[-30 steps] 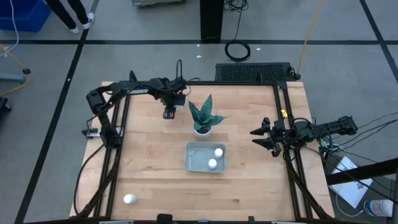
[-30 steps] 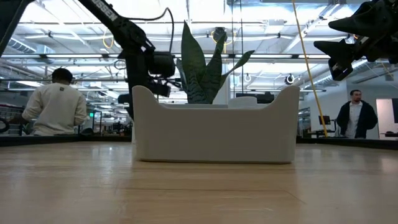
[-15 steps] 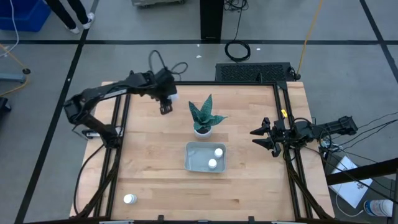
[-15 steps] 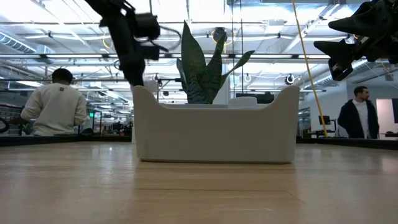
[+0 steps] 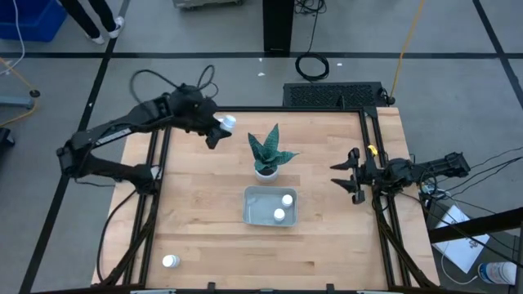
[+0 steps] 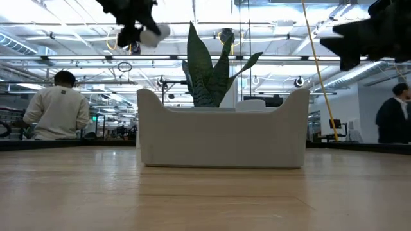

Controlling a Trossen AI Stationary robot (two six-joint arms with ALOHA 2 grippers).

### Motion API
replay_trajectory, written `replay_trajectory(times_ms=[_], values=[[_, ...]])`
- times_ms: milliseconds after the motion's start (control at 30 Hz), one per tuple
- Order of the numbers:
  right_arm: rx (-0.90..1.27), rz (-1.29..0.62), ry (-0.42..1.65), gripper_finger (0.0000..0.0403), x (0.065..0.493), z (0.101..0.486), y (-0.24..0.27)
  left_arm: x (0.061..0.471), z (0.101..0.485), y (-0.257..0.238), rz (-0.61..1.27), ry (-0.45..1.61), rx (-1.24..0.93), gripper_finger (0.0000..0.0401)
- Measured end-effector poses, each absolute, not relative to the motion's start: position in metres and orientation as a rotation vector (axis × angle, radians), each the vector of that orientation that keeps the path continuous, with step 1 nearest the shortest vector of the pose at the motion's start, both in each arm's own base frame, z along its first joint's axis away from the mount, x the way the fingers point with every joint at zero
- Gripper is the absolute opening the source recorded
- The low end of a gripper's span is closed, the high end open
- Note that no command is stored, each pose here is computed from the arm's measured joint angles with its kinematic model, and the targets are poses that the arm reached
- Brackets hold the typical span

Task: Pick and place pill bottles into a basket
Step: Put the white pill bottle into the gray bin

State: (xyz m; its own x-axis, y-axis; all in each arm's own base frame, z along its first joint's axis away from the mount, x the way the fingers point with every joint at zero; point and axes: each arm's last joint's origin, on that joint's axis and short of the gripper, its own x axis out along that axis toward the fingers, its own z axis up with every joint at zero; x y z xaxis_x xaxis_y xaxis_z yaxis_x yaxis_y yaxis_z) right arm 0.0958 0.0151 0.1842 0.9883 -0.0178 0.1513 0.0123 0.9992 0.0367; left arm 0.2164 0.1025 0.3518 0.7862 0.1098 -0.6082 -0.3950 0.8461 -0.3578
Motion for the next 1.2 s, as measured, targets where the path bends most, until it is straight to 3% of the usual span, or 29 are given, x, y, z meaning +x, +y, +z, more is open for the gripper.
replay_trajectory(times_ms=[233,533,733,1033,1200], values=[[0.079,-0.061,-0.355,0.0196,0.091,0.204,0.013,0.217,0.381,0.081,0.161,0.388,-0.537,0.0188],[0.676,-0.211,-0.851,0.0196,0.065,0.239,-0.002,0.228,0.397,0.057,0.035,0.254,-0.56,0.0188],[1.025,-0.106,-1.12,0.0196,0.047,0.25,-0.008,0.239,0.404,0.047,-0.026,0.174,-0.595,0.0188],[1.109,-0.25,-1.224,0.0196,0.037,0.251,-0.014,0.262,0.395,0.032,-0.037,0.172,-0.599,0.0189],[1.144,-0.433,-1.12,0.0196,0.046,0.244,-0.014,0.278,0.385,0.027,-0.045,0.202,-0.617,0.0189]])
